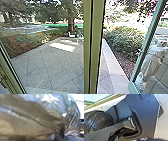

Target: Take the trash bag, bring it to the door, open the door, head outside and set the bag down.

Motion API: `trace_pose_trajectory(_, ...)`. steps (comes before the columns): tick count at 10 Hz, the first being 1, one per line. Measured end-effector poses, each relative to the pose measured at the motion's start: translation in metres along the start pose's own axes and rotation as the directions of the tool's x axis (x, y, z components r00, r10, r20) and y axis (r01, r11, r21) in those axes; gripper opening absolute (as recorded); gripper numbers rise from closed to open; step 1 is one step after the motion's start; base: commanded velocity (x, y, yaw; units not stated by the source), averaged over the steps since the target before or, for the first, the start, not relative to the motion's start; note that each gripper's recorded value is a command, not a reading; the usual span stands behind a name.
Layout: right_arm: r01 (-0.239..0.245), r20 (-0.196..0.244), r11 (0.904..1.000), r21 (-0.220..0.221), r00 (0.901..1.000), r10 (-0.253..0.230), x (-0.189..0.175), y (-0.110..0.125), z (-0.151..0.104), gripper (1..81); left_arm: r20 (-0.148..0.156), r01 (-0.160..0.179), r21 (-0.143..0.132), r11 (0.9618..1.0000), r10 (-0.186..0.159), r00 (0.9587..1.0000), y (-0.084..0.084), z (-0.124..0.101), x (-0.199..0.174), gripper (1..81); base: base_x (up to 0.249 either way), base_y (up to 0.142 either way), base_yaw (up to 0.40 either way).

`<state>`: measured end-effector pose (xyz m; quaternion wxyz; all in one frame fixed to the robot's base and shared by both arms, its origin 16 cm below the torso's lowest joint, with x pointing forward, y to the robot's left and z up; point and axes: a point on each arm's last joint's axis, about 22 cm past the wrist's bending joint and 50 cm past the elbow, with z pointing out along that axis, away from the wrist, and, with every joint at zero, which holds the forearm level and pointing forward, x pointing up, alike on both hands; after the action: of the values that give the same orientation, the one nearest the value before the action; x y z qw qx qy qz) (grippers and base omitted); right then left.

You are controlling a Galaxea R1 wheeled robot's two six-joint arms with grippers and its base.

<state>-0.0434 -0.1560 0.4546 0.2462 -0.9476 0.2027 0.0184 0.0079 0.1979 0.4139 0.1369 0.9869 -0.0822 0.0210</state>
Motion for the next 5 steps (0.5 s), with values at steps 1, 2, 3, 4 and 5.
trace_pose_trajectory(1,0.028,0.016,0.9996,0.005,0.9995,-0.028,0.003,-0.011,0.006,81.1,-0.009,0.018,0.002,0.9998,-0.018,0.9998,0.001,-0.001,-0.007,1.0,0.000,0.000,0.000)
trace_pose_trajectory(2,0.051,0.029,0.9986,0.009,0.9982,-0.052,0.006,-0.019,0.010,81.1,-0.016,0.042,0.005,0.9991,-0.042,0.9990,0.001,-0.002,-0.014,1.0,0.000,0.000,0.000)
trace_pose_trajectory(3,0.062,0.034,0.9980,0.007,0.9975,-0.062,0.008,-0.020,0.011,81.1,-0.019,0.056,0.007,0.9984,-0.056,0.9983,0.000,-0.002,-0.017,1.0,0.000,0.000,0.000)
trace_pose_trajectory(4,0.063,0.035,0.9980,0.001,0.9974,-0.063,0.007,-0.016,0.010,81.1,-0.020,0.057,0.006,0.9984,-0.057,0.9982,0.002,-0.002,-0.016,1.0,0.000,0.000,0.000)
trace_pose_trajectory(5,0.058,0.042,0.9983,-0.005,0.9975,-0.057,-0.003,-0.015,0.013,81.1,-0.022,0.052,0.010,0.9986,-0.051,0.9984,0.001,-0.001,-0.012,1.0,0.000,0.000,0.000)
